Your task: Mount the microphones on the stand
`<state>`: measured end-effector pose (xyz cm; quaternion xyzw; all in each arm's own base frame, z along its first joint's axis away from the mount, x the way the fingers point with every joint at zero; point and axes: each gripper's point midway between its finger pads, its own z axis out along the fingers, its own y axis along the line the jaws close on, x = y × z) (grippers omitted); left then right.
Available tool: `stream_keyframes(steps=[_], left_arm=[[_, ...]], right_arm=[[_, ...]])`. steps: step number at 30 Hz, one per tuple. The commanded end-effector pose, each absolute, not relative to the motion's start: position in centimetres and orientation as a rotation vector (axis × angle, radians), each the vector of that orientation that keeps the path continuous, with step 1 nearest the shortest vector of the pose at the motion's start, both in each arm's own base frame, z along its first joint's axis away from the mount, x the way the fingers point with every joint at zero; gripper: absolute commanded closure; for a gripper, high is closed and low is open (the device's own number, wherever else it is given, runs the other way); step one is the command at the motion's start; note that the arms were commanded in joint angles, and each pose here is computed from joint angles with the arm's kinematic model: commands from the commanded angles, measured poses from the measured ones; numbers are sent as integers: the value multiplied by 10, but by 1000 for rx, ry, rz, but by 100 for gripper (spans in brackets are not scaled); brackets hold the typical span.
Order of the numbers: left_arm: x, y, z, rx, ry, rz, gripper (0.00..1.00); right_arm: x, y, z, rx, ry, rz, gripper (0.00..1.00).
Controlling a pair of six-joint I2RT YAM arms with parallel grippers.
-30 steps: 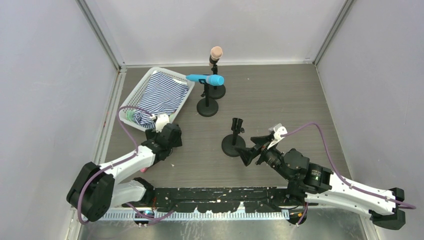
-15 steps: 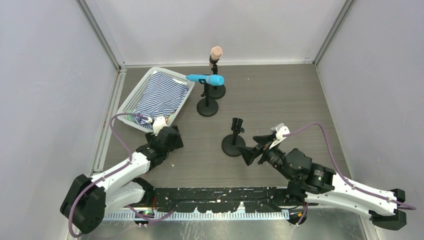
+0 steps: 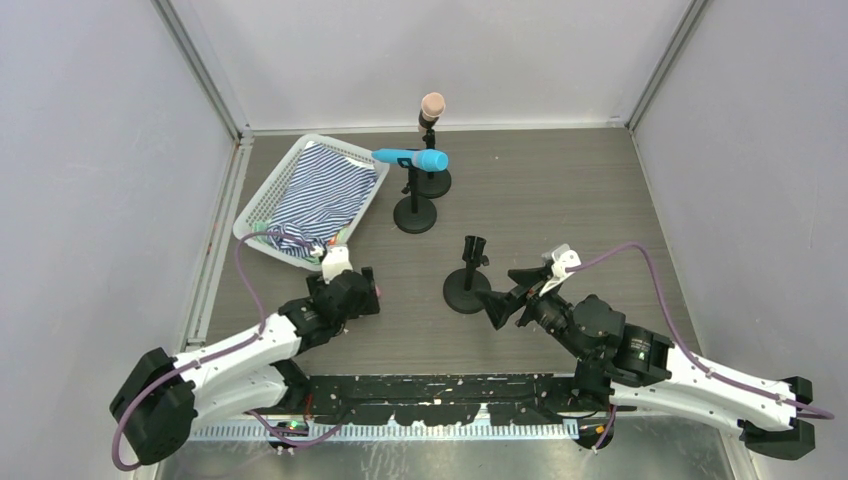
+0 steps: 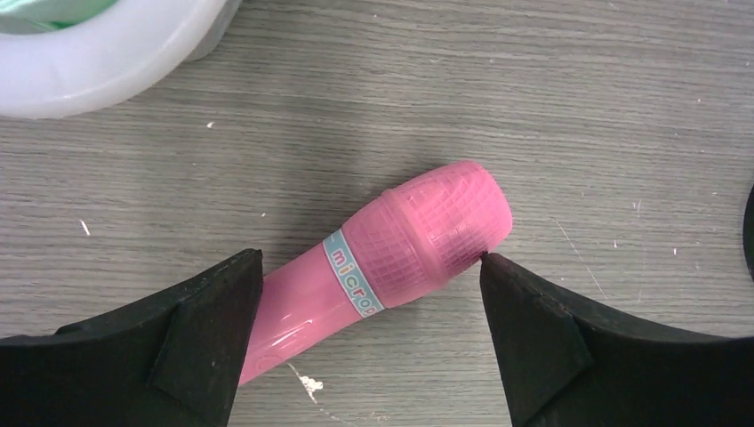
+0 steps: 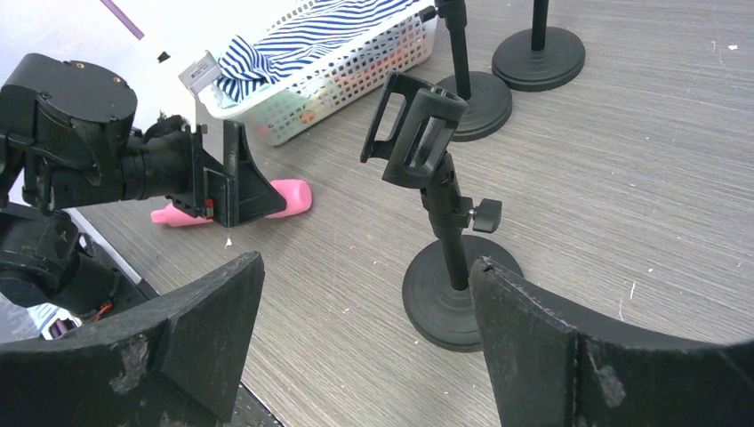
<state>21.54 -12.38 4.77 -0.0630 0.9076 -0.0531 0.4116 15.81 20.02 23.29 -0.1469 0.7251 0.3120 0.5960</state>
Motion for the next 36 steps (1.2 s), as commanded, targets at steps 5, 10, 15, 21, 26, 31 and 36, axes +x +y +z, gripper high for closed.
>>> stream_keyframes(steps=[5,10,15,21,26,31,36], left_arm=[[188,-154,35,26,2370,-139,9],[177,-160,30,122,2402,-95,15],[175,-169,32,152,2420,-100,31],[177,-189,31,263,2449,-78,49],[179,-194,31,331,2457,-40,57],[182,-200,41,350,2428,-85,78],[186,-197,62,328,2378,-99,98]], right_arm=[[158,199,259,-320,1638,748,10],[158,199,260,-315,1639,752,10],[159,198,261,-311,1638,750,10],[159,199,263,-298,1640,752,10],[171,171,266,-133,1685,660,10],[172,145,274,24,1723,634,8],[167,147,277,46,1750,685,6]])
